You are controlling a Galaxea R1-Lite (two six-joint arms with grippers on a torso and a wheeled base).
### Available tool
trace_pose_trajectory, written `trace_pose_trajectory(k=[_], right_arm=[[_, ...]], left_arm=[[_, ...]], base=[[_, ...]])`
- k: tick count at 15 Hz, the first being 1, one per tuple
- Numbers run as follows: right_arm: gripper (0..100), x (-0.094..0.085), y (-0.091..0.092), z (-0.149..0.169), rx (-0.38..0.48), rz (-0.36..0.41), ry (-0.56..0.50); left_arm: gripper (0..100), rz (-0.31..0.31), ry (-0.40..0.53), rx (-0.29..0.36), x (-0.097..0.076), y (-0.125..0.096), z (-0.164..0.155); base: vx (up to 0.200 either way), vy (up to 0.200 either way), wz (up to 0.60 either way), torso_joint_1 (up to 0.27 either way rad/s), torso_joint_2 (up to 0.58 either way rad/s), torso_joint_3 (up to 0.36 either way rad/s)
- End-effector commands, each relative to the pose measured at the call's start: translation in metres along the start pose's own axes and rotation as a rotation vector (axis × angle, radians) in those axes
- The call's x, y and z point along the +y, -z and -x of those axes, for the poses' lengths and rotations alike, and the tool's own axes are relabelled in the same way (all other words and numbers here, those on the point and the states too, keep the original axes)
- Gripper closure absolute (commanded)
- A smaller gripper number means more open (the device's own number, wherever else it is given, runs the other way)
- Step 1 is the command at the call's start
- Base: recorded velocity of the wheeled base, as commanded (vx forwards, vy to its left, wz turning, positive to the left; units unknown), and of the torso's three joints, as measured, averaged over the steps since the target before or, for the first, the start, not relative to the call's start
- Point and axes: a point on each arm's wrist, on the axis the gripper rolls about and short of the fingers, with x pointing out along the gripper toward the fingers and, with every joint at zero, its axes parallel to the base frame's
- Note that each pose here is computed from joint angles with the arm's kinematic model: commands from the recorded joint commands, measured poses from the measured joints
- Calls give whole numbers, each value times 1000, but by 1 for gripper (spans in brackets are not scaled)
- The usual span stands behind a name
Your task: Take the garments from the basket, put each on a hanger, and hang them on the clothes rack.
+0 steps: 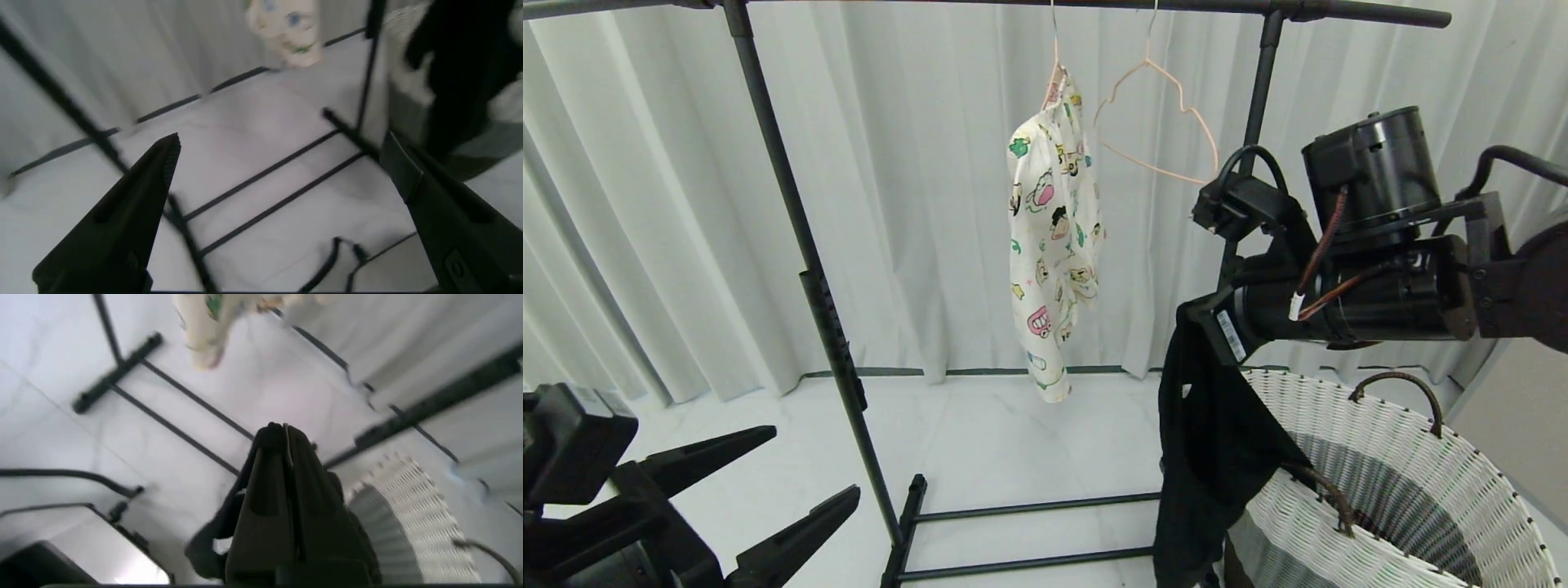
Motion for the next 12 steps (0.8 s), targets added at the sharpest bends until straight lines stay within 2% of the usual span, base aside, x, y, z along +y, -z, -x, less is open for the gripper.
trace_pose_trajectory(k=[1, 4, 7, 9, 11, 12], right_arm=[[100, 9, -9, -26, -3, 9, -32], [100, 28, -24, -35, -49, 12, -118], [100, 53, -27, -44, -48, 11, -175], [100, 64, -27, -44, -48, 21, -204], [100, 70, -27, -44, -47, 13, -216], [100, 74, -29, -44, -53, 6, -224]], left_arm=[[0, 75, 191, 21, -20, -28, -38], [0, 76, 224, 106, -34, -36, -86], [0, 192, 264, 198, -53, -36, -135], [0, 230, 231, 228, -60, -35, -163], [0, 224, 179, 268, -61, -25, -184], [0, 216, 109, 307, -62, -13, -199]], base=[[0, 0, 0, 0, 0, 0], [0, 0, 0, 0, 0, 0], [0, 0, 0, 0, 0, 0], [0, 0, 0, 0, 0, 0], [0, 0, 0, 0, 0, 0], [0, 0, 0, 0, 0, 0]])
